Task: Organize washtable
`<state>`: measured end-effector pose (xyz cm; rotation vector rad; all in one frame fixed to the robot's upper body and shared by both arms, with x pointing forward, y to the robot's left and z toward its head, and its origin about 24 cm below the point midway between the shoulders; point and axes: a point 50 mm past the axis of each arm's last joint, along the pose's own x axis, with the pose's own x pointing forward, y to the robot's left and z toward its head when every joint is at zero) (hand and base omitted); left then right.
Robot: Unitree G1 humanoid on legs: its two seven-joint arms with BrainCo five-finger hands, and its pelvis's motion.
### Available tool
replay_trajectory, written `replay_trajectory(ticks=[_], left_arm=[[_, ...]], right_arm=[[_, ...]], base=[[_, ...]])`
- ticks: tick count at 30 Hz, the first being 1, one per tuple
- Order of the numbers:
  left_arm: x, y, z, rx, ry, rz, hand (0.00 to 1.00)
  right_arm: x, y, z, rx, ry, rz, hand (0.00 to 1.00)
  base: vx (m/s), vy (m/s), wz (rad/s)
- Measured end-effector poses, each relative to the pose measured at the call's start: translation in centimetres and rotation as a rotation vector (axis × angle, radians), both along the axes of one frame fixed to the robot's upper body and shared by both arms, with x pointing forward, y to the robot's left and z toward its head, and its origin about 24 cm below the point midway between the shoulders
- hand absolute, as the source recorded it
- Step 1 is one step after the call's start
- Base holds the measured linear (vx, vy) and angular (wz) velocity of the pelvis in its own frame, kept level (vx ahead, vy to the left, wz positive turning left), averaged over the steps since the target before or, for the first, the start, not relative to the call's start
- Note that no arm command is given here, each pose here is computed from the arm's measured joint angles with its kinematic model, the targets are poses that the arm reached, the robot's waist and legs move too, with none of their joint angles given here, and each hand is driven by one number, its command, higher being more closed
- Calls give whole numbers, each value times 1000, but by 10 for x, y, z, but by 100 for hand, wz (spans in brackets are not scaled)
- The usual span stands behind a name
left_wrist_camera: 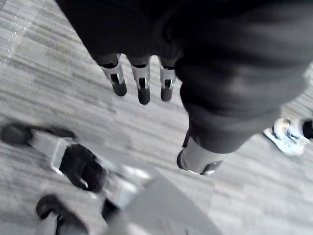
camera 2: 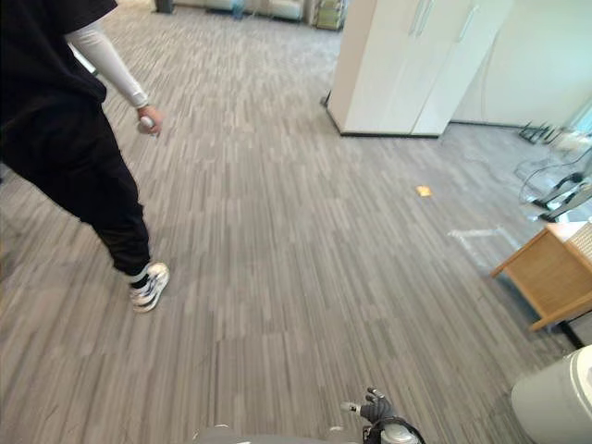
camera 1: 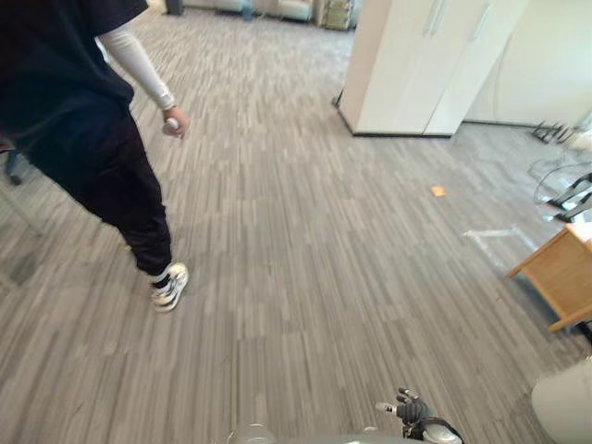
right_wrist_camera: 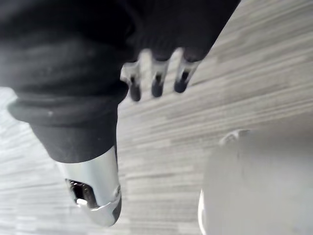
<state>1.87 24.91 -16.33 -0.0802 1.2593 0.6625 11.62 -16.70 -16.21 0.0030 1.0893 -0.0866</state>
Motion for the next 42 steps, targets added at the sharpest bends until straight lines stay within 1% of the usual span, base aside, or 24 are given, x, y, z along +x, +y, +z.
replay_trajectory(ticks=[2, 4, 6, 11, 13, 16, 18, 20, 21, 23, 26, 29, 30, 36, 42], left_arm=[[-9, 1, 0, -3, 36, -28, 0], [17, -1, 1, -1, -24, -83, 0], [27, 4, 3, 12, -48, -87, 0], [27, 13, 6, 23, -45, -109, 0], [21, 9, 3, 6, -23, -108, 0], [22, -4, 0, -25, -29, -107, 0], [19, -6, -1, -31, -22, -105, 0], [9, -7, -2, -31, 8, -105, 0], [3, -13, -4, -47, 21, -101, 0], [1, -16, -5, -52, 27, -104, 0], [5, -23, -6, -64, 10, -124, 0], [5, -24, -6, -63, 11, -142, 0], [6, -23, -6, -58, 25, -202, 0], [7, -23, -6, -60, 25, -210, 0], [13, -31, -7, -74, 2, -270, 0]], right_arm=[[5, 15, 2, 24, -33, 41, 0], [1, 13, 1, 18, -25, 54, 0], [0, 13, 1, 14, -22, 65, 0], [-1, 10, 1, 19, -20, 67, 0], [-3, 8, 0, 13, -13, 65, 0], [-7, 2, -1, 2, -1, 54, 0], [-10, 3, -2, 10, 8, 31, 0], [-16, 3, -3, 12, 28, 22, 0], [-22, 0, -5, 3, 46, 28, 0], [-25, -5, -5, -9, 51, 27, 0], [-25, -9, -5, -21, 52, 25, 0], [-28, -10, -5, -22, 61, 14, 0], [-41, -13, -9, -21, 107, -21, 0], [-41, -14, -9, -23, 106, -24, 0], [-39, -27, -7, -43, 91, -140, 0]], base=[[454, 283, -50], [601, 299, -2], [449, 258, -16], [348, 75, -6], [222, -48, 4], [162, -86, 22], [229, -215, 43], [189, -187, 17], [181, -157, -1], [181, -147, 3], [83, -80, 0], [-6, 19, 6], [0, 0, 0], [0, 0, -3], [-9, -9, -5]])
